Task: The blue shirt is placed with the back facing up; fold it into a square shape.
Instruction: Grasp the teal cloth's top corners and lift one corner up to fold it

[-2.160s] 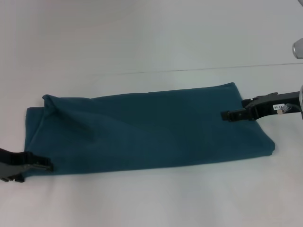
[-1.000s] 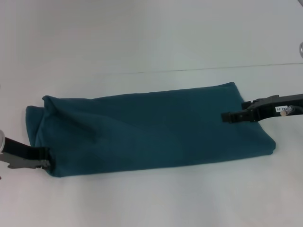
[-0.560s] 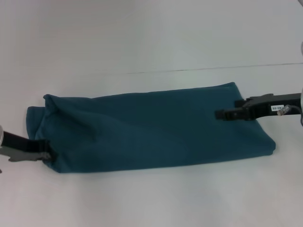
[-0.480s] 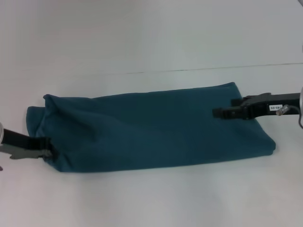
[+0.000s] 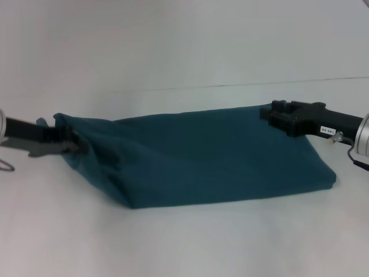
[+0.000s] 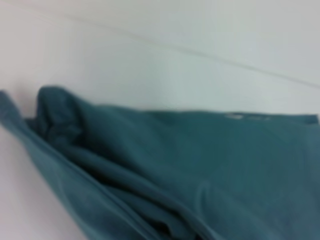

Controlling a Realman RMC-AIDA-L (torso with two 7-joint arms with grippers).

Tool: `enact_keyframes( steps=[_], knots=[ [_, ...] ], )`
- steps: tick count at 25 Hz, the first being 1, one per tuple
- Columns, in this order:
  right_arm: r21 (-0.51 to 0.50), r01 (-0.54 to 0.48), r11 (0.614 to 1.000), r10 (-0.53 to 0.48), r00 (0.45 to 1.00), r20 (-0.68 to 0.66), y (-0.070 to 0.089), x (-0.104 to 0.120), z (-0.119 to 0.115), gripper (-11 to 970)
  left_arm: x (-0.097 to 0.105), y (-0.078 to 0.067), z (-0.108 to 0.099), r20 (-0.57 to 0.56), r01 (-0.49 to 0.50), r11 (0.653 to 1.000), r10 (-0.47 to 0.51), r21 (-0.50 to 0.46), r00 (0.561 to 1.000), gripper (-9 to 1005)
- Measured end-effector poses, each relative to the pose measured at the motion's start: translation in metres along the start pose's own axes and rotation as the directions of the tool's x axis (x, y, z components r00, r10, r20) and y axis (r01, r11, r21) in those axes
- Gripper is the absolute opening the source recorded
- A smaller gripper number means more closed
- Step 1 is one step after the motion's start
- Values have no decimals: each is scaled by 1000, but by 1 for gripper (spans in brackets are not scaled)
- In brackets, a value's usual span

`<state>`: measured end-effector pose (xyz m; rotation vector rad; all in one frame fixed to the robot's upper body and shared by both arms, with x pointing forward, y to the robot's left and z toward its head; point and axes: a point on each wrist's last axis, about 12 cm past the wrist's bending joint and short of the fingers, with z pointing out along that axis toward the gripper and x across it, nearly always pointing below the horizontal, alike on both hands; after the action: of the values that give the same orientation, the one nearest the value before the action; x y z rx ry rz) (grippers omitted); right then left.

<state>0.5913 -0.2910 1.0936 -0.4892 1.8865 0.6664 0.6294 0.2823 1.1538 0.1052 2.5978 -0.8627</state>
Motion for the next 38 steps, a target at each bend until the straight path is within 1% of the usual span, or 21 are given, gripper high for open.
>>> enact_keyframes(
  steps=[3,8,14,19,22,28,33,35,38],
  knots=[
    [35,47,998,-48,998,44,-2,7,3,436,-9,-6,-6,30,7,999,-9,43,999,18],
    [86,94,992,-97,994,41,-5,10,13,183,-23,-17,-13,71,-2,995,-5,99,997,18],
    [101,139,985,-143,989,35,2,11,36,83,-37,-27,-25,118,-23,986,4,164,993,18],
    [90,181,979,-179,984,-22,14,11,66,-1,-44,-29,-36,148,-35,979,5,202,989,19],
    [86,218,972,-213,975,-70,22,11,83,-1,-44,-32,-39,150,-43,973,8,226,989,19],
    [60,248,967,-240,964,-113,36,7,104,0,-45,-34,-47,161,-52,959,7,278,987,19],
    [-24,303,953,-303,938,-168,55,9,120,0,-46,-34,-55,170,-65,956,16,286,985,19],
    [-71,323,944,-331,925,-187,64,11,125,0,-46,-34,-58,171,-73,956,24,285,985,19],
    [-168,347,923,-378,902,-211,82,18,131,0,-45,-34,-60,167,-79,955,31,287,985,19]
  ],
)
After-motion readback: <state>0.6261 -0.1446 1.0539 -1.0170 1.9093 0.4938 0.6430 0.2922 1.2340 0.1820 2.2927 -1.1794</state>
